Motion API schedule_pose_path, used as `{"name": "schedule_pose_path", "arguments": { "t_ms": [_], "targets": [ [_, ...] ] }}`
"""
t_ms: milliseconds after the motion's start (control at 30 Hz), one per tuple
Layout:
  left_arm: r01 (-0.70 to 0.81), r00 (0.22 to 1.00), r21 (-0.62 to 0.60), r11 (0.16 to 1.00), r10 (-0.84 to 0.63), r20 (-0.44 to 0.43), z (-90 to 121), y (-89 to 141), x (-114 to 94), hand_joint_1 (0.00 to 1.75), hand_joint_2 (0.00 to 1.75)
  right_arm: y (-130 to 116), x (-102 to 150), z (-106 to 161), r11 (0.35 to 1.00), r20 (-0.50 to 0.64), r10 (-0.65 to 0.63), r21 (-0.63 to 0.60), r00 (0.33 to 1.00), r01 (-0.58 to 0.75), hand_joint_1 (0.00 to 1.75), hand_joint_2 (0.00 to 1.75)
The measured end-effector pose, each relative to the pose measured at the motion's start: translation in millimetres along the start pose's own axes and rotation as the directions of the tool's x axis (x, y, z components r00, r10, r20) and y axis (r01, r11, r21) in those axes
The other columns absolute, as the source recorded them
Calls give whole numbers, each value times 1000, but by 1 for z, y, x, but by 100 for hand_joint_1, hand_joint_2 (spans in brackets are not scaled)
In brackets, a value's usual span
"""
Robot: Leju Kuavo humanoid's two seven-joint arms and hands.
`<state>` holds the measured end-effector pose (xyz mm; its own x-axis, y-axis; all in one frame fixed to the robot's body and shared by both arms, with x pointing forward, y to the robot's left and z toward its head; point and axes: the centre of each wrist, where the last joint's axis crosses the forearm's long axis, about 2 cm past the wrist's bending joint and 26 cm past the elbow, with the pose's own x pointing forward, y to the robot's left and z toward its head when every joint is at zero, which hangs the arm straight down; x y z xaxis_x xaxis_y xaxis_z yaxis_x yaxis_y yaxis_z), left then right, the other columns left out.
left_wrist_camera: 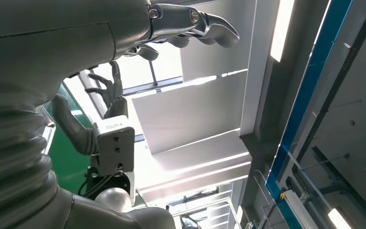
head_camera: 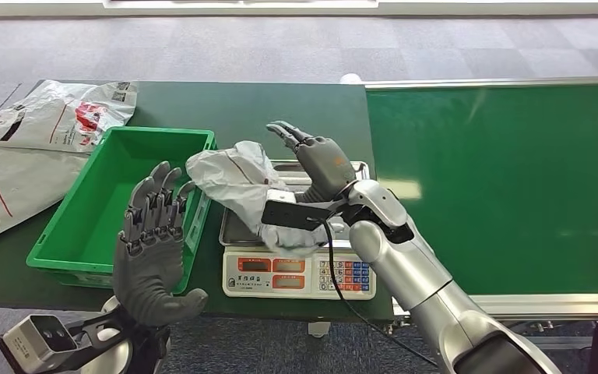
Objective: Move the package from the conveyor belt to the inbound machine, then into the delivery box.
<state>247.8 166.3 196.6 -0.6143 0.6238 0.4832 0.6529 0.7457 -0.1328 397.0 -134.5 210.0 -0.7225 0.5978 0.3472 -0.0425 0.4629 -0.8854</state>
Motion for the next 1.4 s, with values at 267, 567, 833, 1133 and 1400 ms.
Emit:
{"name": "schedule_pose_path", "arguments": {
  "t_ms": [267,567,833,1133,1400],
  "targets": [
    [19,1000,-1,1000,-19,0,1,0,3,0,175,-5,-2,-2,997,-59,-80,8,995,80,0,0],
    [171,985,16,985,-171,-26,0,4,7,0,175,-27,-17,-2,905,-65,-423,-74,904,419,0,0],
    [615,760,-73,785,-614,-212,-2,17,4,0,175,-49,-26,9,827,4,-492,-309,871,469,0,0],
    [877,295,-338,342,-938,-184,-9,34,-18,0,175,-68,-22,29,774,44,-474,-455,879,440,0,0],
    [843,225,-463,273,-962,-156,-19,39,-36,0,175,-71,-20,36,771,42,-422,-509,905,383,0,175]
  ]
}}
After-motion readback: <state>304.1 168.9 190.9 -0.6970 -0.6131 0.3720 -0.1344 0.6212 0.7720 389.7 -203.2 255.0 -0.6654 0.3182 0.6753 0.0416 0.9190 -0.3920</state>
